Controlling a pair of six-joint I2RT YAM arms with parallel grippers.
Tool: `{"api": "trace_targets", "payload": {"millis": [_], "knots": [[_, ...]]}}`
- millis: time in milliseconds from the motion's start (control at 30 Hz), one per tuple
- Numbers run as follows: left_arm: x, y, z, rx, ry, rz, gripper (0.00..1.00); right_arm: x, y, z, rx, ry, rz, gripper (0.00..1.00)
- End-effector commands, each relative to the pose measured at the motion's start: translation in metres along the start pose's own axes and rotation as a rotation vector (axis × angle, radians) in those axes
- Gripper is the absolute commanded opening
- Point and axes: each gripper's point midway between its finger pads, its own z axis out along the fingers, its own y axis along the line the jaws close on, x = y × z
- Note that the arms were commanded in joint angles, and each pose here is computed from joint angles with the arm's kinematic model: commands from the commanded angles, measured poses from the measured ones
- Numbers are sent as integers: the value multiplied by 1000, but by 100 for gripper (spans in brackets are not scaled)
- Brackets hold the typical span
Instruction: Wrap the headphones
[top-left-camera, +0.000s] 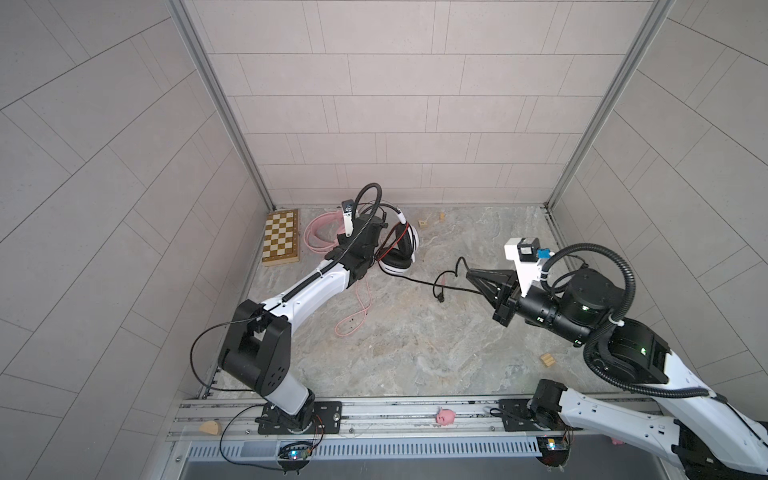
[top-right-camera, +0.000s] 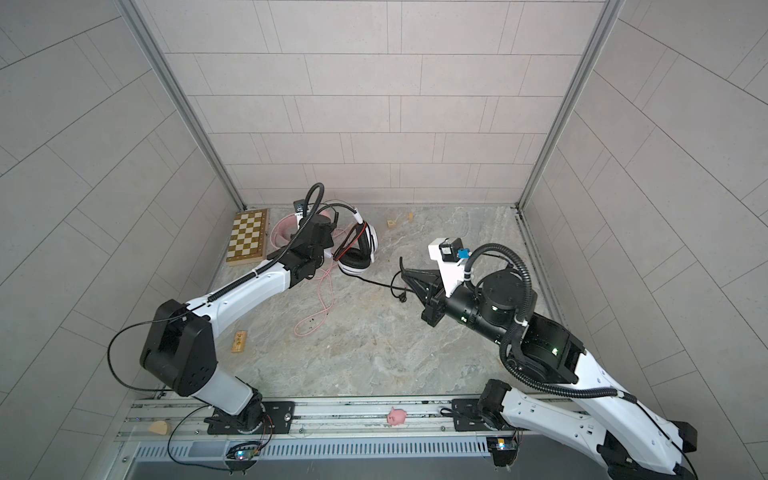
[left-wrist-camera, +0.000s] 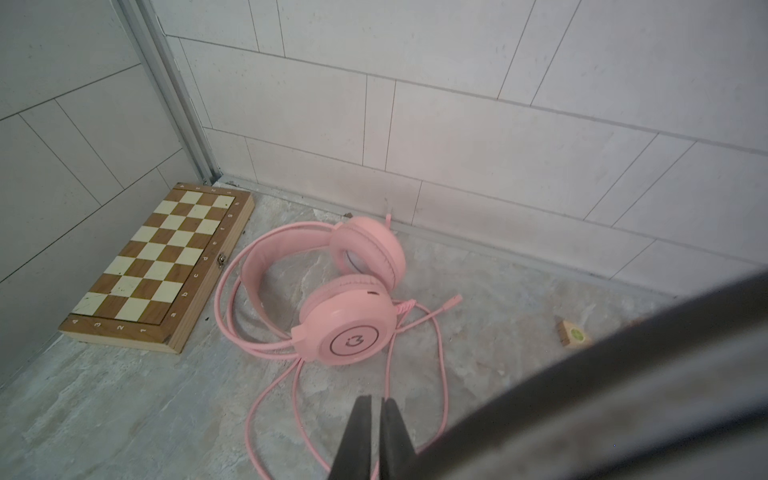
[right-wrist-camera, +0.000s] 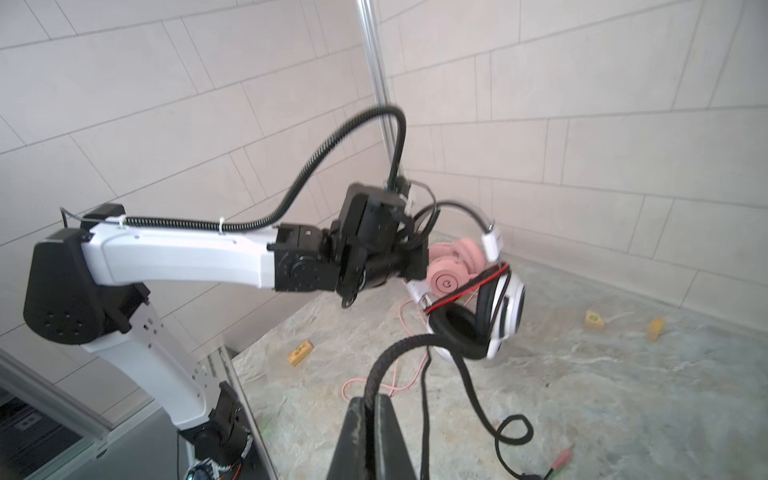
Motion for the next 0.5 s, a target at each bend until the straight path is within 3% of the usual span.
{"api": "trace_targets", "payload": {"millis": [0,233,467], "knots": [[-32,-7,-19,27,-112,-44,0,-35,0,-19,21,-98,-46,2],[-20,-31,-29,103,-72,35,0,-69,-15,-37,140,-183,-124,0],[7,-44,-64,310,57,115,0,-73,-59,-34,424,-164,-249,0]]}}
